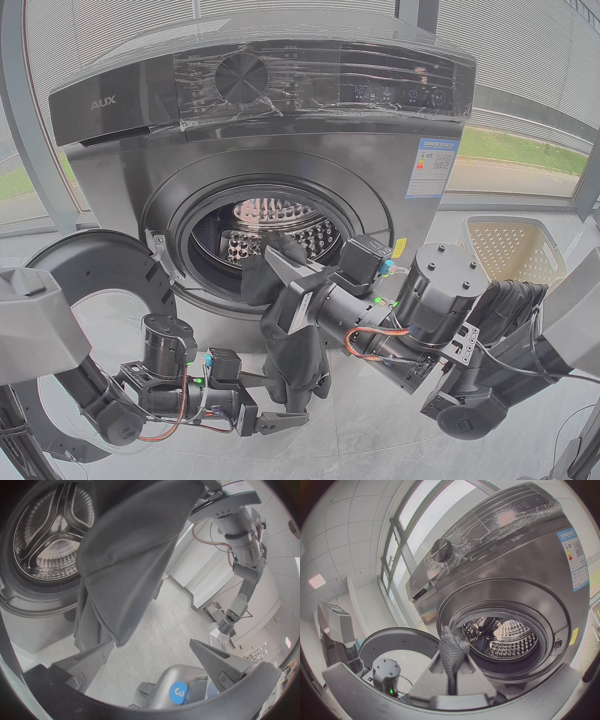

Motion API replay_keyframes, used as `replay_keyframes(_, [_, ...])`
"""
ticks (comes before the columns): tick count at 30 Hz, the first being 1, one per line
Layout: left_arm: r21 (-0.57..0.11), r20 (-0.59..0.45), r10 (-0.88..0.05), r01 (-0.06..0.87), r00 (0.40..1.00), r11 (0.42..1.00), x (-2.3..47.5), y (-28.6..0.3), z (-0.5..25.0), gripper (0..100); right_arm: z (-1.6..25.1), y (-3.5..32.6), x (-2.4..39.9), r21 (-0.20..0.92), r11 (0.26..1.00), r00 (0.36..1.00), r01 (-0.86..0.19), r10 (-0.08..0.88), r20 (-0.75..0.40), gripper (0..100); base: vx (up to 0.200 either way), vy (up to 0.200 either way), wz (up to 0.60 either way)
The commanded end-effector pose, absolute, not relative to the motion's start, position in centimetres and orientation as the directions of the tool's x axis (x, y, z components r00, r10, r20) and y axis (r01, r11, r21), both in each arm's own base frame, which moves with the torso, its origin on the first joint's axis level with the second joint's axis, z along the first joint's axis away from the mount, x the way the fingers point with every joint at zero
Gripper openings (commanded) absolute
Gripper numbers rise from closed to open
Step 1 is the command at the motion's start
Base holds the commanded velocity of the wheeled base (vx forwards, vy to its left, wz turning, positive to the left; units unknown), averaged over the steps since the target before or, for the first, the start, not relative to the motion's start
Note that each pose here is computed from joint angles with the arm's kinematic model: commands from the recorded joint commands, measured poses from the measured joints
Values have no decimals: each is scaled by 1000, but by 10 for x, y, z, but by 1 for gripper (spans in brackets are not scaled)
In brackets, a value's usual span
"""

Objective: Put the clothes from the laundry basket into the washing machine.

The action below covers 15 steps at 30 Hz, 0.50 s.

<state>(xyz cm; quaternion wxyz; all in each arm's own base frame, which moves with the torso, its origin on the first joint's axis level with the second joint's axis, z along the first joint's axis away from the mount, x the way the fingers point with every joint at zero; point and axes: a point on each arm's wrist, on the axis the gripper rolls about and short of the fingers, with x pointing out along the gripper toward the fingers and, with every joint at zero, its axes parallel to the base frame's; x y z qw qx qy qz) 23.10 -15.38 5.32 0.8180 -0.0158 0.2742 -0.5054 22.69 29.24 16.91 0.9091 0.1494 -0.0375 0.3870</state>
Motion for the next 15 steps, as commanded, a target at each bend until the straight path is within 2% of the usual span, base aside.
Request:
replay_keyframes(1, [-326, -466, -826, 806, 317, 494, 243, -163, 24, 100, 168, 295, 224, 242, 648, 690, -723, 699, 189, 0, 0, 0, 0])
replay_keyframes(15, [-340, -404, -833, 784, 377, 520, 265, -177, 10, 100, 169, 298, 220, 241, 637, 679, -732, 708, 193, 0, 0, 0, 0])
